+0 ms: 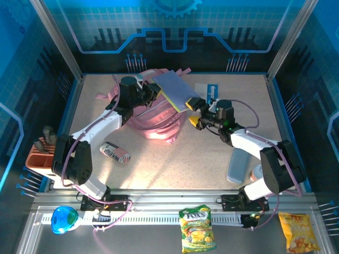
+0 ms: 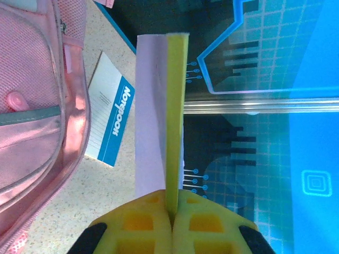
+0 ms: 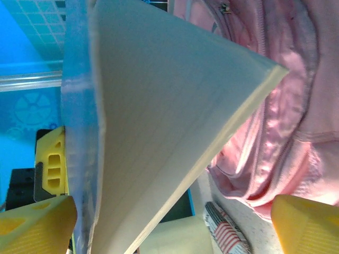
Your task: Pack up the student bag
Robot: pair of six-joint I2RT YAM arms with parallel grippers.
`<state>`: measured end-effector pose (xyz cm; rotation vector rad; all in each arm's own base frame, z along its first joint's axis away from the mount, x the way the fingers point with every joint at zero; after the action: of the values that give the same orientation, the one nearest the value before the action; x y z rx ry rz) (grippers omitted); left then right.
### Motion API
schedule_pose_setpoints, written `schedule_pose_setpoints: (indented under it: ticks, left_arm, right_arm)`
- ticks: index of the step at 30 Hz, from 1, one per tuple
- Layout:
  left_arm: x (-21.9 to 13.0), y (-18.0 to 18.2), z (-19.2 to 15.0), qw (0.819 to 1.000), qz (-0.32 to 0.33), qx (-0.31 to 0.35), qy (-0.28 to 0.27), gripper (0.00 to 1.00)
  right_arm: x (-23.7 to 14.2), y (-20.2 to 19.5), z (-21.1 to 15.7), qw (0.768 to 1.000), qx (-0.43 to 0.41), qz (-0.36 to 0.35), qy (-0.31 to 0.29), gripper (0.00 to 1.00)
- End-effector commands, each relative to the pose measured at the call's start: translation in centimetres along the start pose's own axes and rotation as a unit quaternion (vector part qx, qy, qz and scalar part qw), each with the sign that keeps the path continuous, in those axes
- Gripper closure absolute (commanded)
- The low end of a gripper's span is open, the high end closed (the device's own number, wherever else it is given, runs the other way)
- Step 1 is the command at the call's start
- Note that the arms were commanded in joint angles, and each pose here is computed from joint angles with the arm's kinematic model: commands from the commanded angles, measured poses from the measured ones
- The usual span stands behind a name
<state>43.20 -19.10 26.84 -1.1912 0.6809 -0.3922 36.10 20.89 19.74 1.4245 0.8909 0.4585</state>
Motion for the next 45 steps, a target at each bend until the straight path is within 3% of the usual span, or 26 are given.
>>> schedule_pose_setpoints:
  ticks: [1, 7, 17, 22, 24, 28, 34, 42, 45]
  left_arm:
    - [-0.5, -1.8, 1.0, 0.999, -0.040, -0.025, -0.012, 1.00]
    - [-0.3, -2.0, 1.1, 0.998, -0.048, -0.033, -0.010, 1.00]
    - [-0.3, -0.8, 0.7, 0.999, -0.028, -0.035, -0.006, 1.00]
    - [-0.5, 0.4, 0.4, 1.000, 0.005, -0.014, -0.003, 0.80]
    - [-0.8, 1.4, 0.3, 0.999, 0.035, 0.008, -0.004, 0.63]
    - [-2.1, 4.0, 0.4, 0.989, 0.119, 0.085, -0.017, 0.41]
    - [-3.4, 6.8, 0.2, 0.948, 0.216, 0.232, 0.017, 0.28]
    - [-1.9, 8.4, -1.6, 0.863, 0.265, 0.410, 0.132, 0.28]
    - [-0.7, 8.9, -2.9, 0.818, 0.266, 0.480, 0.175, 0.29]
  right_arm:
    - [1.0, 2.9, 0.2, 0.999, 0.003, 0.052, -0.003, 0.06]
    - [2.4, 3.3, 0.5, 0.997, 0.010, 0.076, -0.002, 0.20]
    - [2.3, 3.8, 1.2, 0.994, -0.003, 0.106, -0.041, 0.58]
    - [1.1, 3.5, 1.3, 0.995, -0.022, 0.082, -0.058, 0.85]
    - [0.4, 3.4, 1.6, 0.995, -0.037, 0.066, -0.069, 0.96]
    - [-1.8, 3.7, 2.2, 0.991, -0.083, 0.034, -0.096, 1.00]
    - [-6.4, 3.6, 3.4, 0.973, -0.155, -0.050, -0.162, 1.00]
    - [-10.3, 3.4, 4.5, 0.955, -0.188, -0.101, -0.208, 1.00]
    - [-10.7, 3.2, 4.6, 0.954, -0.187, -0.105, -0.211, 1.00]
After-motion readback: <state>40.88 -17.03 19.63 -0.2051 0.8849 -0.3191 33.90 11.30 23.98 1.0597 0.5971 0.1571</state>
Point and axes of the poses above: each hand's point on the last joint's axis, 136 mm out from that joint toward the fingers, its own x axis out along the fingers, its own y axis along the line the jaws close on, z = x × y, the point moved 3 cm from there along -x, back along the fingers, and after that the axes turned 4 degrees about x, right-handed, at the moved point
